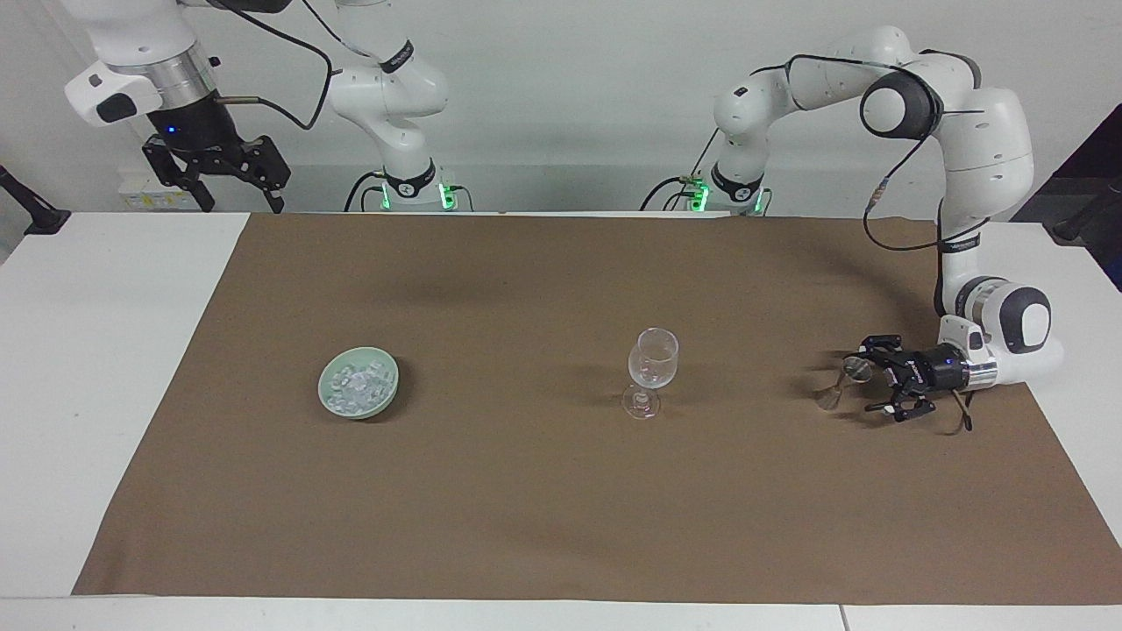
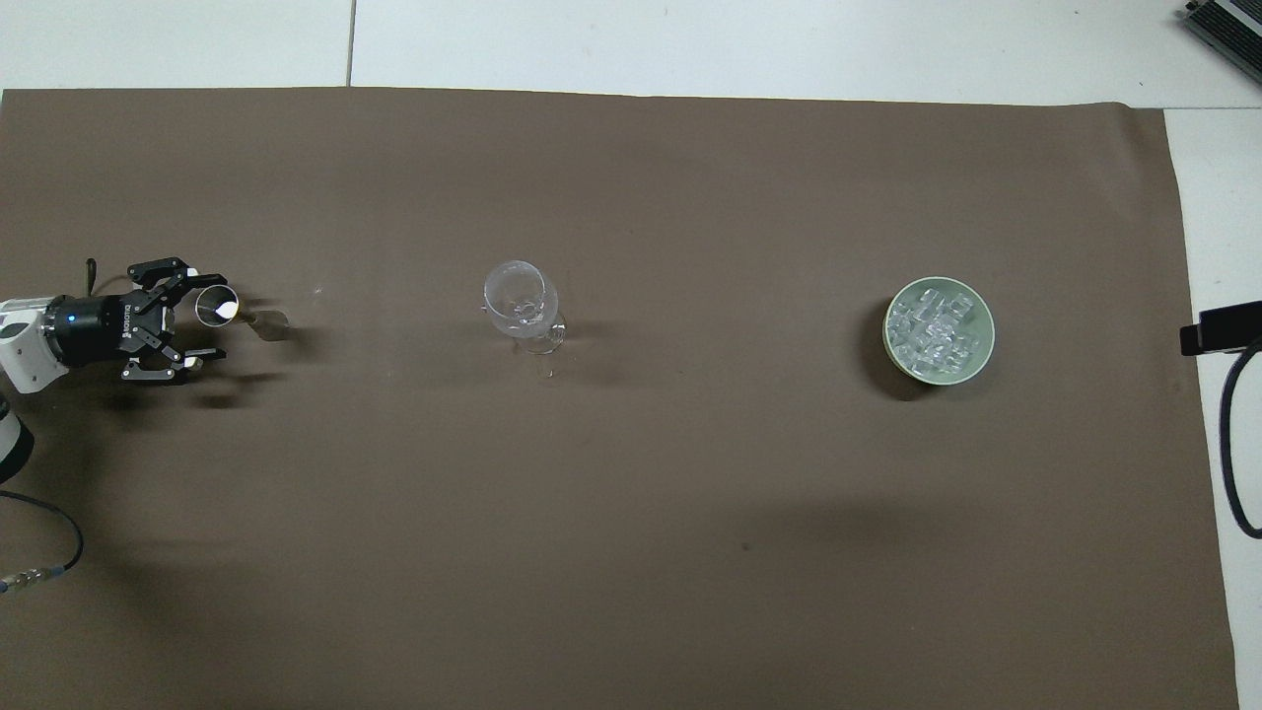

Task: Pour wine and add ice with both arms
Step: 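Reach the left gripper to the small metal jigger and grasp it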

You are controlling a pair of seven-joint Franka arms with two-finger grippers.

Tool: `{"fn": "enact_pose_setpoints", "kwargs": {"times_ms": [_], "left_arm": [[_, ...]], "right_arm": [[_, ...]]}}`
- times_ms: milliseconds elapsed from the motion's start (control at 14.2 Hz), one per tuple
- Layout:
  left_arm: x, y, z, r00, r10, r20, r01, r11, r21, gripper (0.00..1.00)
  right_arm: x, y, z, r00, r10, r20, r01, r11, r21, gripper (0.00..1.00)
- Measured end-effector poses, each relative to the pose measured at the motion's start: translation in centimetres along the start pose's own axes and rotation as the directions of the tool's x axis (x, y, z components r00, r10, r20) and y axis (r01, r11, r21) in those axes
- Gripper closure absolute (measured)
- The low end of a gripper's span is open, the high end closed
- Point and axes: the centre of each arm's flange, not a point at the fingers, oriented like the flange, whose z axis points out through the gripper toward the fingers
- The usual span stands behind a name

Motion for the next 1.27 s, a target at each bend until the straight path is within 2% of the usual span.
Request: {"fn": "enact_pose_setpoints", "kwargs": {"times_ms": [211, 282, 352, 845, 986, 1127, 1268], "left_arm": [[-0.9, 0.2, 0.2, 1.0, 0.002, -0.023, -0.002, 1.0, -0.006, 0.03], [-1.0, 0.1, 0.4, 1.0, 0.003, -0.028, -0.003, 1.0, -0.005, 0.12], [-1.0, 0.1, 0.5, 0.999, 0.003, -0.032, -0.003, 1.0, -0.005, 0.15], [-0.7, -0.3, 1.7, 0.998, 0.016, -0.058, -0.017, 1.0, -0.015, 0.18], [-0.6, -0.4, 2.0, 0.998, 0.025, -0.063, -0.026, 1.0, -0.017, 0.2], [-0.6, -0.4, 2.2, 0.997, 0.032, -0.065, -0.033, 0.999, -0.018, 0.29], [-0.6, -0.4, 2.2, 0.997, 0.038, -0.067, -0.04, 0.999, -0.018, 0.28]], "right_arm": [[0.0, 0.0, 0.0, 1.0, 0.0, 0.0, 0.0, 1.0, 0.0, 0.0], [0.0, 0.0, 0.0, 1.0, 0.0, 0.0, 0.0, 1.0, 0.0, 0.0], [0.0, 0.0, 0.0, 1.0, 0.0, 0.0, 0.0, 1.0, 0.0, 0.0], [0.0, 0.0, 0.0, 1.0, 0.0, 0.0, 0.0, 1.0, 0.0, 0.0], [0.0, 0.0, 0.0, 1.0, 0.0, 0.0, 0.0, 1.0, 0.0, 0.0], [0.0, 0.0, 0.0, 1.0, 0.0, 0.0, 0.0, 1.0, 0.0, 0.0], [0.0, 0.0, 0.0, 1.0, 0.0, 0.0, 0.0, 1.0, 0.0, 0.0]]}}
